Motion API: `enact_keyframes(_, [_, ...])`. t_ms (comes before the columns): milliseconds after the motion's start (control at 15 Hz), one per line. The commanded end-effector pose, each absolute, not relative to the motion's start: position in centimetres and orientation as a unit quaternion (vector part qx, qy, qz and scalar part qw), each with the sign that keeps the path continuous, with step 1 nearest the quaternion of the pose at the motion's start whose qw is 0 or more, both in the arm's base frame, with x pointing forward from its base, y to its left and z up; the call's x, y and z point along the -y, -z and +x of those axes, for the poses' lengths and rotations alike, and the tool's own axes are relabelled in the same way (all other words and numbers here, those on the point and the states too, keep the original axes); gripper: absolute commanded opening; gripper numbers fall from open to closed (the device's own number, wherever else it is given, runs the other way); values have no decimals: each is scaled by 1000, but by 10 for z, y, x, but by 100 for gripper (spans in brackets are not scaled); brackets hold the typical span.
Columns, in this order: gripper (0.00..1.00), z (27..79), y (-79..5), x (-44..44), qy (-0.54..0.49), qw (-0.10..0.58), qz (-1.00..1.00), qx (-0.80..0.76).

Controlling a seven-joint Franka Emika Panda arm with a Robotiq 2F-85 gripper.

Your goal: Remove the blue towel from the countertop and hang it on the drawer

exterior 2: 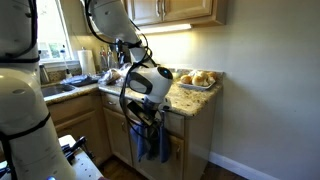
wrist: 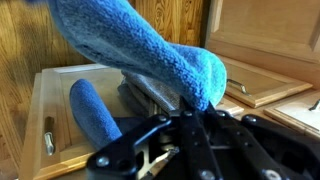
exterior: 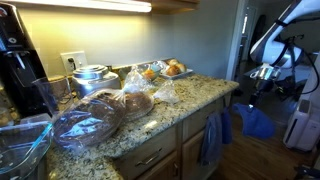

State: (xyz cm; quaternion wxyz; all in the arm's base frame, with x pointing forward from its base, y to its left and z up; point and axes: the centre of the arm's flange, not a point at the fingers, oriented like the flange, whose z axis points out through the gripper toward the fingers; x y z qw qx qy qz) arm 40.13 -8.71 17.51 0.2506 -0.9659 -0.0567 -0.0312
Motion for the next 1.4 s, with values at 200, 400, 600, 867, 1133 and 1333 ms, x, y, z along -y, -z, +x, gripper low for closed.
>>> enact_keyframes(200, [7, 414, -161, 94, 35, 257, -965, 47])
enact_keyframes(400, [7, 424, -154, 102, 40, 261, -964, 40])
enact_keyframes(600, [7, 433, -145, 110, 45, 269, -962, 24])
enact_keyframes(867, [7, 438, -142, 118, 52, 279, -959, 15])
enact_keyframes(1133, [7, 432, -150, 108, 35, 295, -954, 33])
enact_keyframes(1333, [7, 426, -156, 98, 23, 311, -949, 44])
